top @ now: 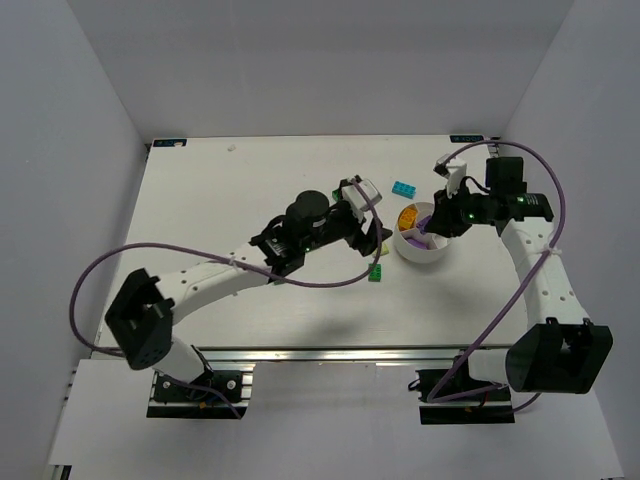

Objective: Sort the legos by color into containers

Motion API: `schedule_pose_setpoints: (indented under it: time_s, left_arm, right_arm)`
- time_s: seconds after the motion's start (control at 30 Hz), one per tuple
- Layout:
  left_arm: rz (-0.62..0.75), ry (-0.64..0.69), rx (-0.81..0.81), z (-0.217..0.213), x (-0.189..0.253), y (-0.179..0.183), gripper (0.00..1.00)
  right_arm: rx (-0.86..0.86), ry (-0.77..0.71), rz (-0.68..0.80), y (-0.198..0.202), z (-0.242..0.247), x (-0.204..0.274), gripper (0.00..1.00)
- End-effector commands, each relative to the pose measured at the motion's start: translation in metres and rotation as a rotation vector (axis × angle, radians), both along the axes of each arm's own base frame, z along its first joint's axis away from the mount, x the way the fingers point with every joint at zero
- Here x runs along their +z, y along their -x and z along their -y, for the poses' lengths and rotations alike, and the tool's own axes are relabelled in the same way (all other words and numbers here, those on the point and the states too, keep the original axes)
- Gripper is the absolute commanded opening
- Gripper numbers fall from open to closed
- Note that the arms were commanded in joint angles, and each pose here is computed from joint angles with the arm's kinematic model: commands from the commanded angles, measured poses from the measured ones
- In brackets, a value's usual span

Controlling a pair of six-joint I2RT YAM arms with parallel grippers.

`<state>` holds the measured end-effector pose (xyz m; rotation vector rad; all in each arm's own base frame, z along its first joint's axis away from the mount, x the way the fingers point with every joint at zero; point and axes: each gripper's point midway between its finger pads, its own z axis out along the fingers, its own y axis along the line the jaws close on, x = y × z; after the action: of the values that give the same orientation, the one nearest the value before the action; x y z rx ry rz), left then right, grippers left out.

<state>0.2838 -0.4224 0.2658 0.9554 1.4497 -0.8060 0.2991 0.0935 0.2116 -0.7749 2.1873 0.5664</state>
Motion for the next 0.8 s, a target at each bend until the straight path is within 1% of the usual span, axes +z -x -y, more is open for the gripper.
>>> schedule_pose_setpoints:
  time_s: [0.0,0.03,0.07,0.1,0.13,0.17,0.23,0.3,0.33,0.43,0.47,0.67,0.7,0.77]
  left_arm:
    - [-0.105,-0.039,0.181,-0.048,0.008,-0.001,0.85]
    - [-0.126,-0.047,0.197,-0.054,0.008,0.002,0.86]
    - [-0.161,-0.085,0.221,-0.065,0.001,0.006,0.88]
    - [-0.162,-0.066,0.222,-0.074,0.012,0.014,0.88]
    - [-0.168,-0.07,0.223,-0.081,0.013,0.02,0.88]
    - [-0.176,-0.09,0.265,-0.094,0.01,0.021,0.88]
    - [-0.176,-0.072,0.287,-0.116,0.017,0.034,0.9]
    - [-0.188,-0.103,0.338,-0.136,0.004,0.04,0.93]
    - [-0.172,-0.079,0.356,-0.148,0.013,0.045,0.94]
    - [-0.179,-0.107,0.432,-0.173,-0.002,0.049,0.96]
    - [-0.176,-0.101,0.447,-0.181,0.0,0.052,0.97]
    - [-0.216,-0.136,0.493,-0.199,-0.028,0.06,0.98]
    - [-0.221,-0.141,0.501,-0.201,-0.032,0.06,0.98]
    - [-0.244,-0.151,0.516,-0.203,-0.041,0.061,0.98]
  right_arm:
    - [0.202,0.072,0.079,-0.004,-0.002,0.004,0.0]
    - [0.242,0.067,0.08,-0.004,-0.004,0.007,0.0]
    - [0.261,0.068,0.038,-0.007,-0.004,-0.004,0.0]
    - [0.289,0.06,0.025,-0.008,-0.006,-0.006,0.0]
    - [0.303,0.059,0.002,-0.008,-0.006,-0.009,0.0]
    - [0.333,0.057,-0.04,-0.007,-0.007,-0.014,0.0]
    - [0.354,0.041,-0.072,-0.006,-0.009,-0.018,0.0]
    - [0.35,0.044,-0.089,-0.01,-0.008,-0.025,0.0]
    - [0.337,0.051,-0.098,-0.013,-0.006,-0.029,0.0]
    - [0.32,0.067,-0.099,-0.019,-0.004,-0.036,0.0]
    - [0.307,0.077,-0.098,-0.022,-0.002,-0.038,0.0]
    - [0.245,0.144,-0.073,-0.036,0.01,-0.049,0.0]
    - [0.243,0.153,-0.079,-0.036,0.011,-0.051,0.02]
    - [0.237,0.164,-0.086,-0.037,0.013,-0.054,0.13]
